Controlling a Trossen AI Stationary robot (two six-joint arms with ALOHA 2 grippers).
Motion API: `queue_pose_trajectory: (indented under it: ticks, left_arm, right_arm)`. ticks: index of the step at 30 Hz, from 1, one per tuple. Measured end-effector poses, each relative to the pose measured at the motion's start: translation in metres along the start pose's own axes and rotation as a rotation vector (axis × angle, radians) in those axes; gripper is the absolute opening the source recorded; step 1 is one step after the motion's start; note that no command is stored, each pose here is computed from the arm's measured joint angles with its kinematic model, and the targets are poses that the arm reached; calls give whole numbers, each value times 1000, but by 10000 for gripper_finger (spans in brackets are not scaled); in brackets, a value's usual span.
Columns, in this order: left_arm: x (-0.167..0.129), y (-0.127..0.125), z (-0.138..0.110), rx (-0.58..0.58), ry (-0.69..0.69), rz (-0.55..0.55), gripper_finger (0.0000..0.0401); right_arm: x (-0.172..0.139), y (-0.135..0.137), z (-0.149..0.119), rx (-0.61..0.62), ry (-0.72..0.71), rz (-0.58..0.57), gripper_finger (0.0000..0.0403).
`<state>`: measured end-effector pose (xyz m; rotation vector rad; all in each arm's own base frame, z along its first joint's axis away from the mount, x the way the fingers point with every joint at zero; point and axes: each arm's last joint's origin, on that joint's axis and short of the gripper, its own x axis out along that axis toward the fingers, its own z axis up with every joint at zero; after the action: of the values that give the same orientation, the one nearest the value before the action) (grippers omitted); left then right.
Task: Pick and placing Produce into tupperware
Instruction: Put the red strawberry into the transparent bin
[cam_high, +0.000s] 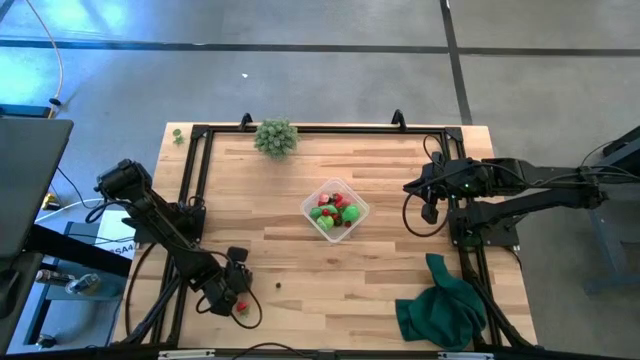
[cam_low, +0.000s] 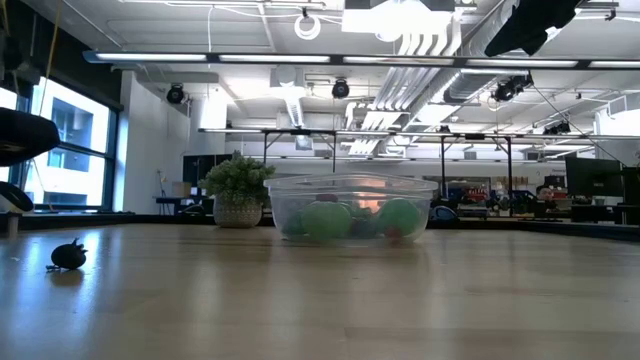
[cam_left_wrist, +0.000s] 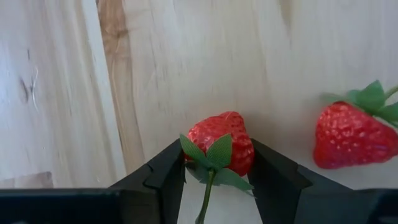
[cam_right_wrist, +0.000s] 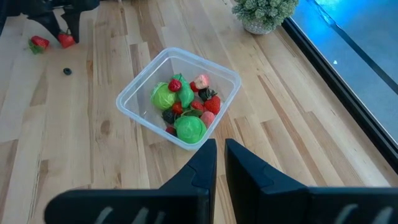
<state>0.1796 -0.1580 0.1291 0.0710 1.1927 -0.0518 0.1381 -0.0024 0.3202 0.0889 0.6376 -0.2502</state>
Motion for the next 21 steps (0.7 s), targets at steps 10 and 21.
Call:
queue_pose_trajectory:
  ticks: [10,21]
  left_arm:
    - [-3,-1,13,-38,-92,34,152]
    - [-14,43,84,-145,-266,66,152]
  right_arm:
    - [0,0,0,0,0,0,25]
    - [0,0,0,0,0,0,25]
